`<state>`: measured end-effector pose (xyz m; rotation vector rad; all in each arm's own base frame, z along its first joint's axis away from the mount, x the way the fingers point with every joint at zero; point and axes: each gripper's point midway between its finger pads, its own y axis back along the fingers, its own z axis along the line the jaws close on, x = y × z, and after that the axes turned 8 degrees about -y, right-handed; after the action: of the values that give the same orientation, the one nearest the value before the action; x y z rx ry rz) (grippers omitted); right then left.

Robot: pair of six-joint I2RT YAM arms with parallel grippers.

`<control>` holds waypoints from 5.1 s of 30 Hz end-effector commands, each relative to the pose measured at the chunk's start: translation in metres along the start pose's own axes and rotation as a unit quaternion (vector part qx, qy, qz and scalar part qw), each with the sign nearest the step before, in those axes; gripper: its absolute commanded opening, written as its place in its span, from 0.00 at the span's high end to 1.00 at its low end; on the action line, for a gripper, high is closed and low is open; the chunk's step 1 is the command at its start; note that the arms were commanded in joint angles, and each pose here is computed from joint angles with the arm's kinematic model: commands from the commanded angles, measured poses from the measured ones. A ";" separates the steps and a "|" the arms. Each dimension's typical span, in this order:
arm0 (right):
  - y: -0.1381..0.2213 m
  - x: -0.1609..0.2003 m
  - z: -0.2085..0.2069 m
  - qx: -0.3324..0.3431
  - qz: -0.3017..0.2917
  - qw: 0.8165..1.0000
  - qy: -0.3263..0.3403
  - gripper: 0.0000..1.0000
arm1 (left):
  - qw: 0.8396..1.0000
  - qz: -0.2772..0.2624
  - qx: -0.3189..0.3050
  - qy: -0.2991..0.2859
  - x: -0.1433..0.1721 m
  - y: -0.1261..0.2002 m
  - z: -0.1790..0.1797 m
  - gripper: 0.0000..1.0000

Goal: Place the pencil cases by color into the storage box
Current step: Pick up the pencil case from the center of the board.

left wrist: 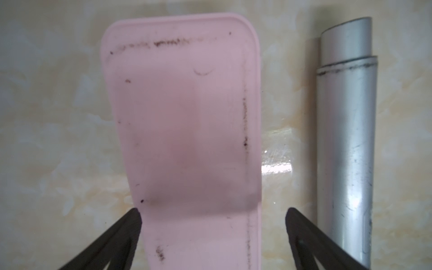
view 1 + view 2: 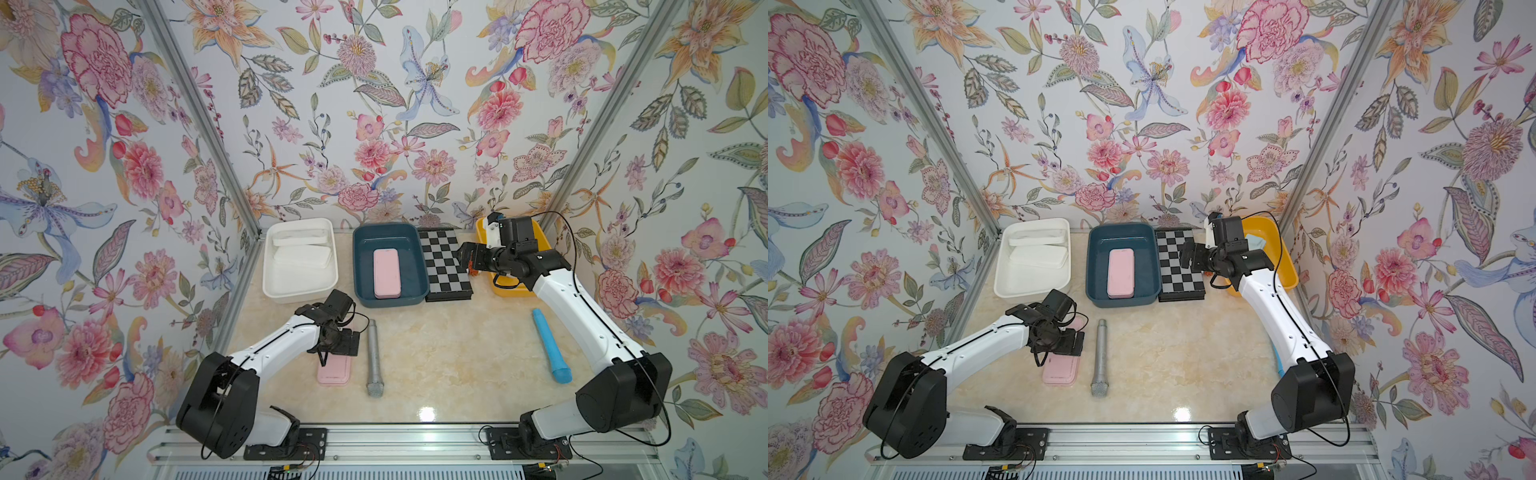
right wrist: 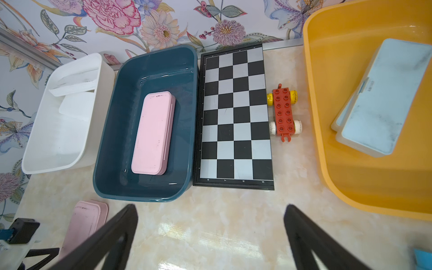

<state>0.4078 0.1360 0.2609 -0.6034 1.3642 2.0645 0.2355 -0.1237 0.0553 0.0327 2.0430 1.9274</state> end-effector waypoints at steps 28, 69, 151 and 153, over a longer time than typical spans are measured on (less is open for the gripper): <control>-0.016 0.021 0.000 -0.010 0.029 1.000 0.005 0.00 | 0.995 0.087 -0.054 0.021 0.050 -0.026 0.007 0.02; -0.043 0.065 0.124 -0.265 0.131 0.955 -0.020 0.00 | 0.969 -0.177 0.053 -0.166 -0.089 0.091 -0.056 0.13; -0.097 0.080 0.207 -0.393 0.206 0.894 -0.067 0.71 | 0.939 -0.247 0.107 -0.214 -0.121 0.117 -0.084 0.02; -0.099 0.069 0.204 -0.390 0.197 0.897 -0.067 0.71 | 0.940 -0.238 0.112 -0.217 -0.118 0.114 -0.085 0.02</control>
<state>0.3822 0.3847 0.2261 -0.4352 0.5195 3.0341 0.3143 -0.2207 0.1855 -0.0329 1.7459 1.3210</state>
